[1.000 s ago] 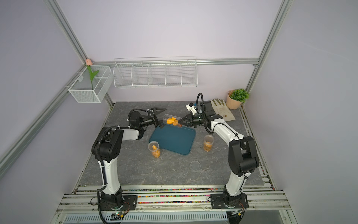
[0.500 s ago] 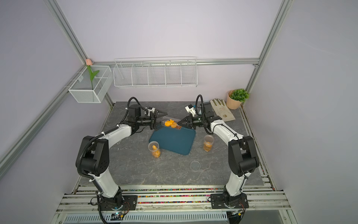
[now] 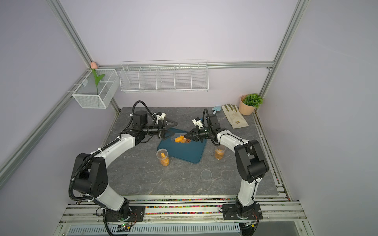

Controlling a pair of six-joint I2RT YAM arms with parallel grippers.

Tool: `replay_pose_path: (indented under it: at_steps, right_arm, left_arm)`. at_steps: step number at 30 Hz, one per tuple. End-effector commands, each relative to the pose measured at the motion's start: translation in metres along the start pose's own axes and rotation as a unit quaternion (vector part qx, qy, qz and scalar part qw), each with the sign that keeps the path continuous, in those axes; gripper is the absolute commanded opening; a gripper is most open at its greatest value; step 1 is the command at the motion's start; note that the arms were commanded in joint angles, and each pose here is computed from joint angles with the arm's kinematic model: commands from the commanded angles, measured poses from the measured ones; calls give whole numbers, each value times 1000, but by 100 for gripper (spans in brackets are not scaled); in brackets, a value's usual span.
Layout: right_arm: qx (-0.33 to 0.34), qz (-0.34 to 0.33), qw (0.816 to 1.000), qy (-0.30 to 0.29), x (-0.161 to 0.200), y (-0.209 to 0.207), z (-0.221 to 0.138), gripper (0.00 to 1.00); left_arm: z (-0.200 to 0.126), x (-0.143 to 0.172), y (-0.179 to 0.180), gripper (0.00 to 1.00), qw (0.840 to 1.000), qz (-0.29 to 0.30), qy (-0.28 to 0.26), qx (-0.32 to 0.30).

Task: Pour the cookies out of the jar
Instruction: Pour the cookies in the jar onto the tray.

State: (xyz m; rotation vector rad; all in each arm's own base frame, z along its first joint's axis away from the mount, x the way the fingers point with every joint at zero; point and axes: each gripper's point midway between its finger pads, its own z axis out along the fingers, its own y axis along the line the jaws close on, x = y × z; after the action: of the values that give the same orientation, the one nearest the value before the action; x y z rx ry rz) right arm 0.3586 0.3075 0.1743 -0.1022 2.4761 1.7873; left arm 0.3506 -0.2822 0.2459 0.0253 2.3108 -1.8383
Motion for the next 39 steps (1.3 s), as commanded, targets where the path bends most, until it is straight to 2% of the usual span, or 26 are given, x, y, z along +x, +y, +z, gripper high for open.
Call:
replay_pose_path:
  at_steps: [1, 8, 11, 21, 27, 32, 39]
  right_arm:
    - [-22, -17, 1000, -11, -7, 17, 0, 7]
    - [-18, -23, 999, -19, -6, 18, -6, 7]
    - [-31, -31, 999, -25, -8, 27, -9, 7]
    - [-135, -61, 988, -30, -10, 87, 3, 7]
    - [-191, -54, 980, -18, -4, 100, 21, 7]
    - [-184, -56, 981, -8, 6, 98, 30, 7]
    - [-169, -54, 984, 0, 13, 94, 34, 7]
  left_arm:
    - [-3, 2, 6, 99, 1000, 7, -1, -6]
    - [-39, 12, 46, 99, 997, -4, -13, -76]
    - [-48, 16, 49, 99, 997, -6, -12, -74]
    - [-47, 16, 49, 99, 998, -2, -8, -63]
    - [-46, -1, 34, 99, 998, -7, -44, -33]
    - [-55, -14, 34, 99, 995, -9, -92, -45]
    - [-55, -33, 32, 99, 989, -40, -143, -3]
